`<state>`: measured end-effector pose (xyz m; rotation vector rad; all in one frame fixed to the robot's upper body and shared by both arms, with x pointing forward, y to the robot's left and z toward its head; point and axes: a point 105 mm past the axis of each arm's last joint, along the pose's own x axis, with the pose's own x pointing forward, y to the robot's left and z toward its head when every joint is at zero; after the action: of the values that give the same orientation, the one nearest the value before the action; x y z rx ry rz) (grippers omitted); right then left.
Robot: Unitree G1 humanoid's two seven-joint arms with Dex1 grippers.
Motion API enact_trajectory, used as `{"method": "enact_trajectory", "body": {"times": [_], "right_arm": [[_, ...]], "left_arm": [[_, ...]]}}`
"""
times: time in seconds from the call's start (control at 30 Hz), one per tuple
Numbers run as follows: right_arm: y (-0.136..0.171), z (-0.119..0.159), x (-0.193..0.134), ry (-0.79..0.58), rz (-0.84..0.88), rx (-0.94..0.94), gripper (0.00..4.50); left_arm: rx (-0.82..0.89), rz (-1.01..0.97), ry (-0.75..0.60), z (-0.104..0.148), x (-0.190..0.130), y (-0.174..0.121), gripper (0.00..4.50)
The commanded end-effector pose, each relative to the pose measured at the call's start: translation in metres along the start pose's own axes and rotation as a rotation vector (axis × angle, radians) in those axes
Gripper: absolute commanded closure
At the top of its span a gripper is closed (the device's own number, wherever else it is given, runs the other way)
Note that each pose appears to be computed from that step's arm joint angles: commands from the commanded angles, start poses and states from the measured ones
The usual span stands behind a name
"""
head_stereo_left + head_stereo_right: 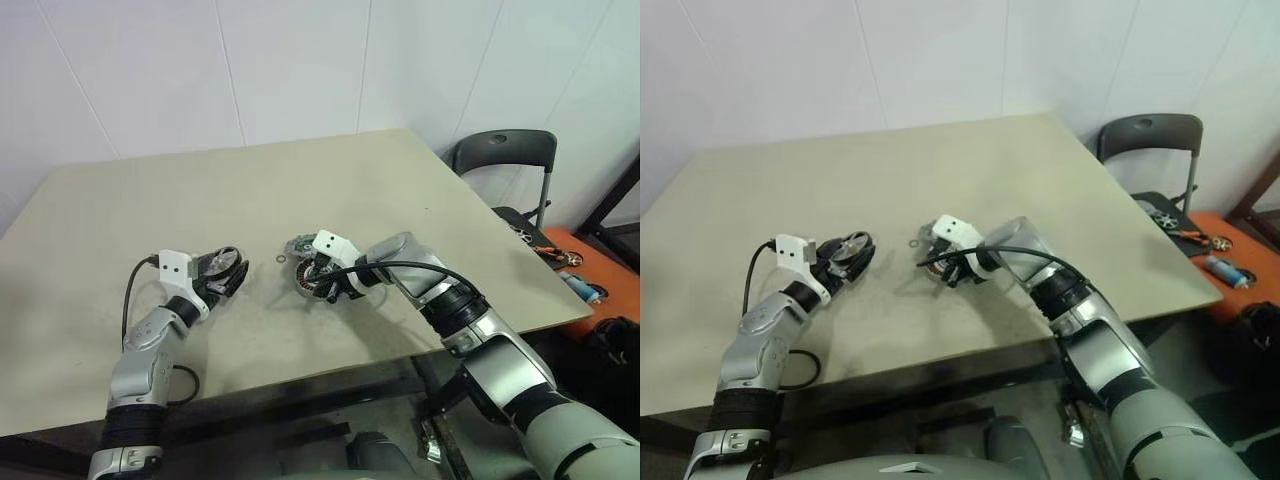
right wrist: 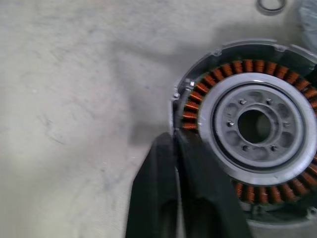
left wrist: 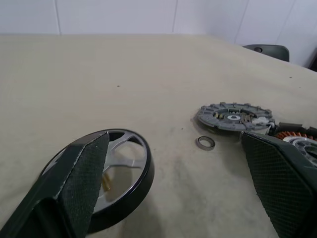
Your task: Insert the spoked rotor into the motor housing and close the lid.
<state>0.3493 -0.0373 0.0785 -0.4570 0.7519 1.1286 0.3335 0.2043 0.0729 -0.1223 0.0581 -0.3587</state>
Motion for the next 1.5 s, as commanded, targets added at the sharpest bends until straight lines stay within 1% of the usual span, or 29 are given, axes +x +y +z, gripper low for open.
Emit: {"method": "enact_trajectory", "body": {"times": [0.03,0.27,0.37,0.43,0.5,0.67,0.77,0.8,1.03,1.17,1.33,1.5], "right_arm": [[0.005,0.010,-0.008,-0.022,0.014,-0.054,3.25],[0.003,0.013,-0.011,-0.023,0.002,-0.056,3.25],[0.021,0.031,-0.022,-0.140,0.120,-0.068,3.25],[0.034,0.040,-0.031,-0.211,0.188,-0.109,3.25],[0.039,0.047,-0.039,-0.264,0.215,-0.114,3.25],[0.042,0.057,-0.048,-0.338,0.220,-0.102,3.25],[0.028,0.066,-0.053,-0.437,0.137,-0.029,3.25],[0.024,0.067,-0.053,-0.458,0.106,-0.006,3.25],[0.016,0.059,-0.049,-0.507,0.014,0.085,3.25],[0.012,0.052,-0.045,-0.509,-0.027,0.135,3.25],[0.008,0.046,-0.044,-0.511,-0.063,0.175,3.25],[0.008,0.043,-0.043,-0.510,-0.079,0.192,3.25]], "left_arm": [[0.029,-0.010,-0.043,0.014,0.001,-0.002,0.00],[-0.001,-0.053,-0.054,0.017,-0.002,-0.004,0.00],[-0.030,-0.119,-0.074,0.026,-0.004,-0.010,0.00],[-0.033,-0.125,-0.071,0.028,-0.004,-0.009,0.00],[-0.033,-0.128,-0.066,0.028,-0.002,-0.008,0.00],[-0.040,-0.165,-0.046,0.025,0.004,-0.013,0.00],[0.001,-0.130,0.023,0.008,0.023,-0.008,0.00],[0.006,-0.137,0.030,0.006,0.028,-0.009,0.00],[0.068,-0.227,0.029,0.020,0.070,-0.030,0.00],[0.098,-0.291,0.036,0.026,0.087,-0.047,0.00],[0.155,-0.317,0.064,0.026,0.095,-0.051,0.00],[0.212,-0.325,0.092,0.026,0.091,-0.046,0.00]]}}
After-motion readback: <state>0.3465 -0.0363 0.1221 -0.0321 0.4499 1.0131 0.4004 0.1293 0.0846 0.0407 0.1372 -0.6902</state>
